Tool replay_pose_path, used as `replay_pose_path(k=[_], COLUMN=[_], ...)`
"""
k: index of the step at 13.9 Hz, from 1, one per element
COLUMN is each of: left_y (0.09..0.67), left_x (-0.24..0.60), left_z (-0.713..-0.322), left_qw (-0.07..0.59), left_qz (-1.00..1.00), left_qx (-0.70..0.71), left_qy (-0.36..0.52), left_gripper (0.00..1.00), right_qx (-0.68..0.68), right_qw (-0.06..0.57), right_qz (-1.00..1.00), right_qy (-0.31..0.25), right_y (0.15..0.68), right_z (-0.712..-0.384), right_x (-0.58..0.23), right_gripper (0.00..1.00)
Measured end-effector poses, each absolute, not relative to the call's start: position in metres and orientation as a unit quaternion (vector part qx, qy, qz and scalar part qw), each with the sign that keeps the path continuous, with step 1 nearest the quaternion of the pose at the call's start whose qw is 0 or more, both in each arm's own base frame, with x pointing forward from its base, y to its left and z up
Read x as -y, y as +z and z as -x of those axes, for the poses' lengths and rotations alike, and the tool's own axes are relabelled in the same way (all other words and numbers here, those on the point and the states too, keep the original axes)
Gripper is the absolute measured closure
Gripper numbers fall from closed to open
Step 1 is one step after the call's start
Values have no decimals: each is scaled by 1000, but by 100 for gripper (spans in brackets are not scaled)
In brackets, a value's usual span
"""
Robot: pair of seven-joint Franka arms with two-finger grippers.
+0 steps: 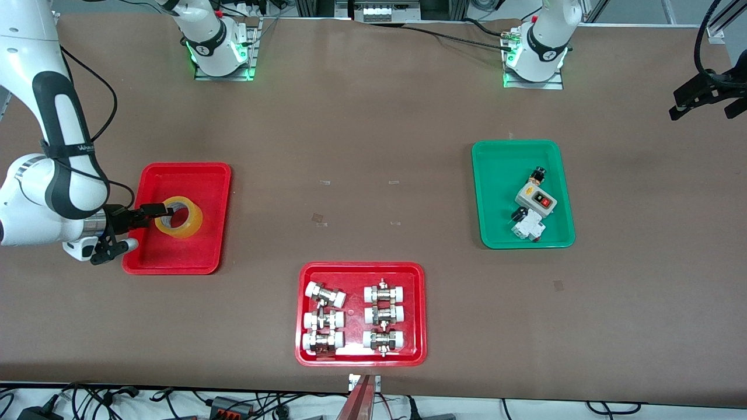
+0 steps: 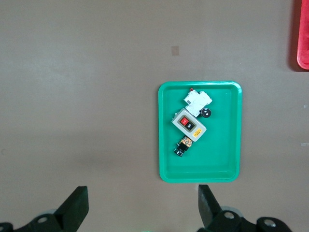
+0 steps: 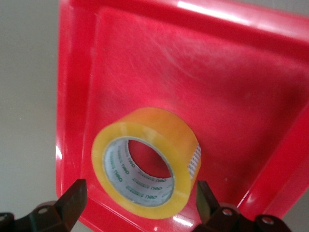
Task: Left arm passes tape to right arm into tray
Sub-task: 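Open the right gripper and lift it away from the tape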
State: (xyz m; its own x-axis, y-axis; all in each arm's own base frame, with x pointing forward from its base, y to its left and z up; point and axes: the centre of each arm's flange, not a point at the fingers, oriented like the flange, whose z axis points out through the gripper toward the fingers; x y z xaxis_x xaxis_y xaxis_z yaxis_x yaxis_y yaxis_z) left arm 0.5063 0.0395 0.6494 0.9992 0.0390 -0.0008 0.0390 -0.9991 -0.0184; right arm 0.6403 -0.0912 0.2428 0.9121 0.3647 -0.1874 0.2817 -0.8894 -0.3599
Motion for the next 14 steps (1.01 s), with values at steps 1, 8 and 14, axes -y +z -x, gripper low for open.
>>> replay_pose_path(k=[1,8,14], left_y=[650,650,654], left_x=[-39,-38,-32], left_z=[-506,-507,-515], left_qw=[9,9,9], left_qz=[1000,999,999], left_qx=[22,30,30], left_qy=[0,0,-7], left_gripper=[0,0,0], right_qx=[169,34,11], right_qw=[156,37,13], right_qz=[966,995,998], right_qy=[119,81,63], right_y=[256,406,552], right_z=[-644,-651,-638], right_x=[87,27,18], right_gripper=[0,0,0])
